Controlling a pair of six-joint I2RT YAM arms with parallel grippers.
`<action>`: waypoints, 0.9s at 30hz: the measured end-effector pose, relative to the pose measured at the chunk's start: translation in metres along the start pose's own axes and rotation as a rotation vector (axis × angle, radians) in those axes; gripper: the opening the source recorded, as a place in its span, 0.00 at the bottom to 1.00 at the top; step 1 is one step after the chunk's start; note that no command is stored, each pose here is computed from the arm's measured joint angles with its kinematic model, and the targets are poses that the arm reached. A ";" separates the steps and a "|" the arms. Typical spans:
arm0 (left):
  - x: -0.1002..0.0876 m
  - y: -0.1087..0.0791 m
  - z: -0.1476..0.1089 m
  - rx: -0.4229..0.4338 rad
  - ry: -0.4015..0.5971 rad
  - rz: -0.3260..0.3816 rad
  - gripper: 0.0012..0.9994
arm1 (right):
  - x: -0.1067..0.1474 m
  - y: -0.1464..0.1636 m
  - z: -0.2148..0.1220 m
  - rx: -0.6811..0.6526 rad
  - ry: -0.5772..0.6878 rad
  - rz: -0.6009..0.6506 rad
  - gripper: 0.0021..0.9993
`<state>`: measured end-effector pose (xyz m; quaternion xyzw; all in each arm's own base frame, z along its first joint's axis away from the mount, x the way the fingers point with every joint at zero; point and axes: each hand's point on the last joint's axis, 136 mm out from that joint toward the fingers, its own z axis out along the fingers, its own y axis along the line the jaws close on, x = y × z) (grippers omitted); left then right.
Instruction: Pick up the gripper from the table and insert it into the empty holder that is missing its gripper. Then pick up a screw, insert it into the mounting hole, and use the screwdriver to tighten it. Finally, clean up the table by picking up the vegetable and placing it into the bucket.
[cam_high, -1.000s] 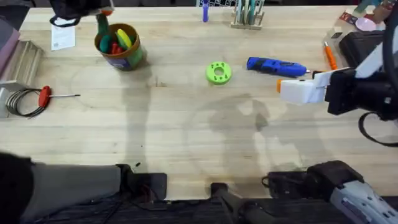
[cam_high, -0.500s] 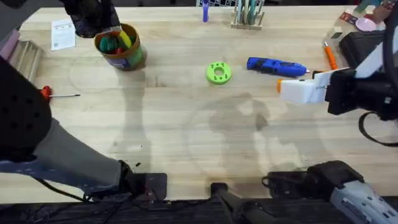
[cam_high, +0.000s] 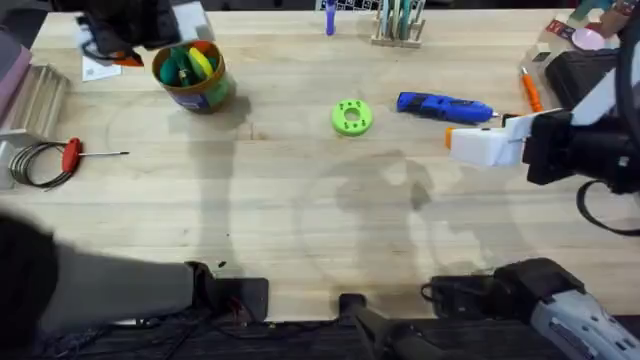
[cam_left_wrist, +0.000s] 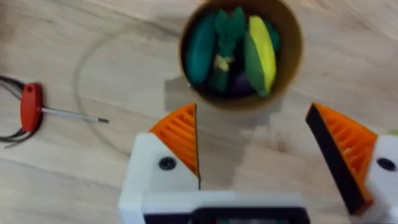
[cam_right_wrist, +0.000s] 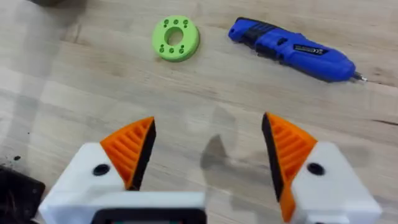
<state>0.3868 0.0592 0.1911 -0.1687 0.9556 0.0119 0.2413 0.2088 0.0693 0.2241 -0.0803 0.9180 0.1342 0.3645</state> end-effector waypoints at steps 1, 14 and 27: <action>0.004 -0.002 -0.014 0.016 -0.005 0.002 0.99 | 0.000 0.000 0.000 0.000 0.001 0.000 0.99; 0.111 -0.048 -0.141 0.204 -0.105 0.194 0.99 | 0.000 0.000 0.000 0.000 0.001 0.000 0.99; 0.214 -0.053 -0.091 0.320 -0.075 0.275 0.99 | 0.000 0.000 0.000 0.000 0.002 0.000 0.99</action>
